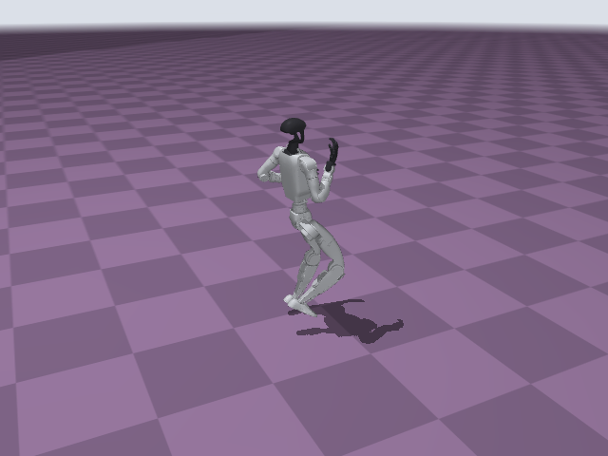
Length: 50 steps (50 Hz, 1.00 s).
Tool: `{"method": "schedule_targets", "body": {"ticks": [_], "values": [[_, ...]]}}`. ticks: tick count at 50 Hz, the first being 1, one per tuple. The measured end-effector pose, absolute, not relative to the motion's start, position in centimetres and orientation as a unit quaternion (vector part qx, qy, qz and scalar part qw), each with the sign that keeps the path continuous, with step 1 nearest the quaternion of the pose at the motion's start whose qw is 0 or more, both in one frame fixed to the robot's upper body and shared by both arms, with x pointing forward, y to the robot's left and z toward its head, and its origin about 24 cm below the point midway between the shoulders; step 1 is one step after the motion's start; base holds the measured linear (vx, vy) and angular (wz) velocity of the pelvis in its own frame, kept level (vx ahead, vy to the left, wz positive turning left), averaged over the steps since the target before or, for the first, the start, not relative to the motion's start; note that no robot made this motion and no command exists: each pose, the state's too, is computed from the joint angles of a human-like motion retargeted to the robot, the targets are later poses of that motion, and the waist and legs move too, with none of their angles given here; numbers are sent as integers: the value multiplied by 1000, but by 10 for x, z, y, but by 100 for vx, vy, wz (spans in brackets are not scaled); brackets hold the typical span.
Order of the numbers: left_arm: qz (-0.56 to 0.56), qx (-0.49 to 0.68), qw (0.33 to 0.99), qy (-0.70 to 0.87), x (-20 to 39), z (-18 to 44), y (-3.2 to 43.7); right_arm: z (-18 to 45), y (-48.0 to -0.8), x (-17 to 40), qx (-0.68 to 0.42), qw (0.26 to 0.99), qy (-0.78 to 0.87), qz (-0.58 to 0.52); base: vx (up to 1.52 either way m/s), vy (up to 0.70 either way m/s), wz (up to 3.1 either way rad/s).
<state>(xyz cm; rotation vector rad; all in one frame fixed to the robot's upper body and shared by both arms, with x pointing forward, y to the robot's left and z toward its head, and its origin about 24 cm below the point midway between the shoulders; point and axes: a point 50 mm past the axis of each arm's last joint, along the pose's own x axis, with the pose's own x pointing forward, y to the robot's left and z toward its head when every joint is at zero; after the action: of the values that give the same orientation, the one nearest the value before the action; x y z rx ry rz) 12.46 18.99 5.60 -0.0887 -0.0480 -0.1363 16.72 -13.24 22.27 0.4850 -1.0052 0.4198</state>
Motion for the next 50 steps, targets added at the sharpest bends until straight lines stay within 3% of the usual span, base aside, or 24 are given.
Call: {"method": "schedule_targets", "body": {"ticks": [4,7,10,12,17,22,25,27,30,35,38,42,47,50], "values": [[4,-14,974,-225,204,98,168,136,-151,201,126,947,-279,101,0,11,46],[-10,-18,907,-420,250,179,126,77,-187,189,75,986,-148,8,-15,7,244],[-42,-36,805,-590,240,267,91,69,-226,143,62,994,-86,-34,3,2,113],[-33,-53,766,-640,216,279,88,76,-227,120,37,997,-62,7,26,-9,-76],[-69,-80,790,-604,177,245,108,63,-228,97,-24,996,25,88,19,-11,60],[-104,-162,896,-399,185,178,133,49,-245,154,-26,1000,-11,-10,-3,-9,4],[-41,-115,961,-247,185,119,173,106,-229,223,45,977,-197,-66,-13,-10,-123],[2,-70,987,-142,164,84,211,185,-209,243,113,925,-362,-28,-13,-3,-204],[7,-41,998,-39,131,65,239,266,-185,221,179,825,-533,57,7,0,5],[-65,-63,995,34,104,63,222,268,-172,155,181,787,-571,150,23,11,17],[-62,-38,997,12,103,55,205,232,-162,160,188,831,-495,171,8,10,-129],[-25,12,988,-151,169,82,186,178,-168,184,147,911,-371,100,-4,8,-4],[19,-11,890,-455,255,196,133,107,-206,181,91,976,-198,-2,-20,10,181],[-4,-17,802,-596,249,274,111,102,-231,141,97,985,-140,-25,5,-5,49]]}}
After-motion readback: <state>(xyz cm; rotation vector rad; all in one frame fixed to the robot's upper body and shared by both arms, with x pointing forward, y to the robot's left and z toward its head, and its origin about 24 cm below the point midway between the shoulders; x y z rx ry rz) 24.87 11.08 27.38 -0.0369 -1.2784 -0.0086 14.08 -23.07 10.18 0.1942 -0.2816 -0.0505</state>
